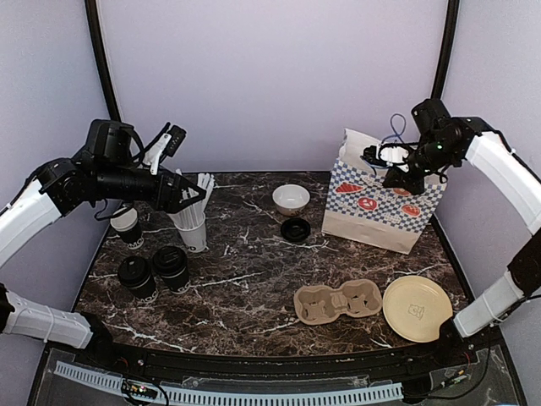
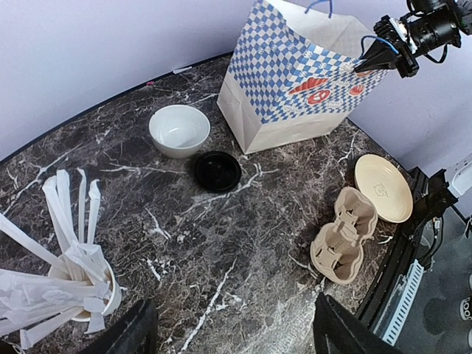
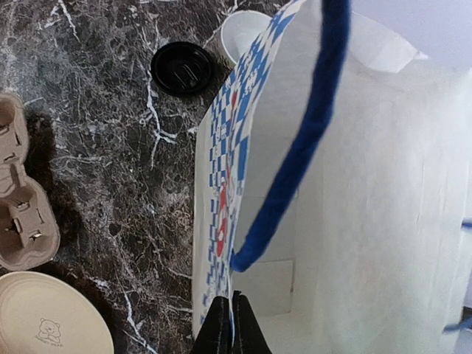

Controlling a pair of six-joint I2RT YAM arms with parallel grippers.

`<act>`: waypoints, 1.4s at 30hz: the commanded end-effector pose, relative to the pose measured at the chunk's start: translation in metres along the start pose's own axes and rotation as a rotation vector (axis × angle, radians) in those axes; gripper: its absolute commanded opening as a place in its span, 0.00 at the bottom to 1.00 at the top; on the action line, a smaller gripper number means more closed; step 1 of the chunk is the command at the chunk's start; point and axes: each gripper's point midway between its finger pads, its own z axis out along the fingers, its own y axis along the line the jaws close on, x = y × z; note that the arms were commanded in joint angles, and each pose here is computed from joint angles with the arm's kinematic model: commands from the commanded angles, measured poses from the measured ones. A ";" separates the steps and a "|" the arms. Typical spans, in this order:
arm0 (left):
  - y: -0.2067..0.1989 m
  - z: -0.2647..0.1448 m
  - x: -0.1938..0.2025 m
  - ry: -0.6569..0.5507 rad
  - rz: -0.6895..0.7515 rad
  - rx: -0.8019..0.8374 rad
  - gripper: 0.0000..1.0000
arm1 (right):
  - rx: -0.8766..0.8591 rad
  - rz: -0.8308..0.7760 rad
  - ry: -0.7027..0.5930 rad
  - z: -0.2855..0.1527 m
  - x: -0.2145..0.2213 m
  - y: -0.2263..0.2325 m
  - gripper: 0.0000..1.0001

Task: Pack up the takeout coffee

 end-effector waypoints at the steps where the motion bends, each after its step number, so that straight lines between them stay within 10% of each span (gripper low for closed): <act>1: -0.006 -0.014 -0.020 -0.055 0.049 0.009 0.75 | 0.106 -0.139 -0.068 -0.037 -0.035 0.004 0.00; 17: 0.001 -0.046 -0.064 -0.131 0.104 -0.105 0.74 | 0.046 -0.277 -0.346 -0.106 -0.143 0.054 0.00; 42: 0.011 -0.103 -0.068 -0.244 0.086 -0.246 0.74 | -0.111 -0.654 -0.296 -0.009 -0.250 0.165 0.00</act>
